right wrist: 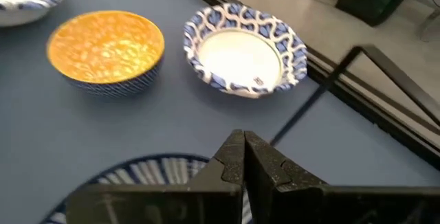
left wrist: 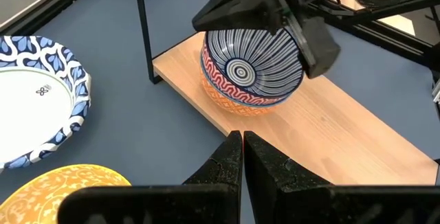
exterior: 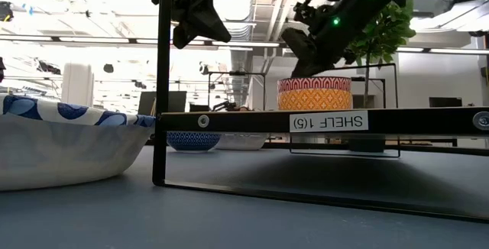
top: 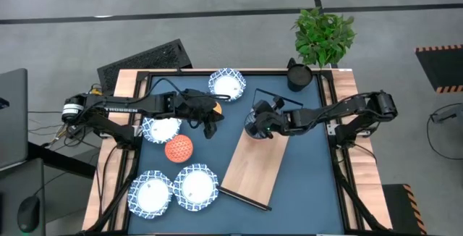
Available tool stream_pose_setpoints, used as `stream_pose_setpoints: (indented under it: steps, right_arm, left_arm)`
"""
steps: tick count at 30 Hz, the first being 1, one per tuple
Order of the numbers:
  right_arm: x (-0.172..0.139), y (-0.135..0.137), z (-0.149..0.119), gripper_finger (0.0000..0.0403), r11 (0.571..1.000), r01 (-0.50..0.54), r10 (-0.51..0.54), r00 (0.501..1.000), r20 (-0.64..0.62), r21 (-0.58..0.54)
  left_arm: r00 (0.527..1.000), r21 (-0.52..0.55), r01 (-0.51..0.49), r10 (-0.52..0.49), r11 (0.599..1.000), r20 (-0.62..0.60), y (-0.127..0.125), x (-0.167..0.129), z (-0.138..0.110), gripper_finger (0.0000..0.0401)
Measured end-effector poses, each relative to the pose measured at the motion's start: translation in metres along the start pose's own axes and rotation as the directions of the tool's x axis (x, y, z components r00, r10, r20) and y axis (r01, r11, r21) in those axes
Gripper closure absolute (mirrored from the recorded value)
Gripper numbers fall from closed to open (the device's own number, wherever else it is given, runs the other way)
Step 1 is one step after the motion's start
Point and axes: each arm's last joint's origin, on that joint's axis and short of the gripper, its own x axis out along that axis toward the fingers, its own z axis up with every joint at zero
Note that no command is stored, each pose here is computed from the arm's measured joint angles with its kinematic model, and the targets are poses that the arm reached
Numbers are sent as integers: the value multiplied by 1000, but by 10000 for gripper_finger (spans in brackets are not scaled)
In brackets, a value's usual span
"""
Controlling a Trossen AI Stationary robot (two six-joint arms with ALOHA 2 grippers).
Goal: Place and stack bowls onto a shelf
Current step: Stack the dark blue striped bowl into the light blue patterned bowl
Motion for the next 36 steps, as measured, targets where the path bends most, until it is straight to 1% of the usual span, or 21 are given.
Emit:
stream_pose_setpoints:
  steps: [4, 8, 15, 21, 26, 29, 32, 36]
  right_arm:
    - [-1, 0, -1, 381, 1000, -1, 1, 1000, -3, -4]
    - [0, 1, 0, 375, 1000, -3, 3, 1000, 2, 1]
    - [4, 2, -6, 380, 1000, 3, -4, 1000, -28, -26]
    - [2, 4, -3, 372, 1000, -7, 7, 1000, -7, -9]
    - [0, 7, -4, 375, 1000, -14, 14, 1000, 2, -17]
    - [-10, 17, -6, 378, 999, -44, 45, 998, 32, -33]
    - [-31, 31, -9, 378, 996, -72, 77, 993, 91, -56]
    - [-62, 49, -25, 378, 997, -53, 61, 986, 158, -57]
  left_arm:
    - [1000, 0, 0, 0, 1000, 0, 0, 0, 0, 401]
    - [1000, 0, 0, 0, 1000, 0, 0, 0, 0, 401]
    - [1000, -1, 2, -2, 1000, 2, 0, 0, 0, 401]
    - [1000, 0, 3, -3, 1000, 3, 0, 0, 0, 401]
    - [1000, 0, 1, -1, 1000, 3, 0, 0, 0, 401]
    - [1000, 0, -6, 6, 1000, 1, 0, 0, 0, 401]
    - [1000, 0, -7, 7, 1000, 1, 0, 0, 0, 401]
    - [1000, -1, -7, 7, 1000, 1, 0, 0, 0, 401]
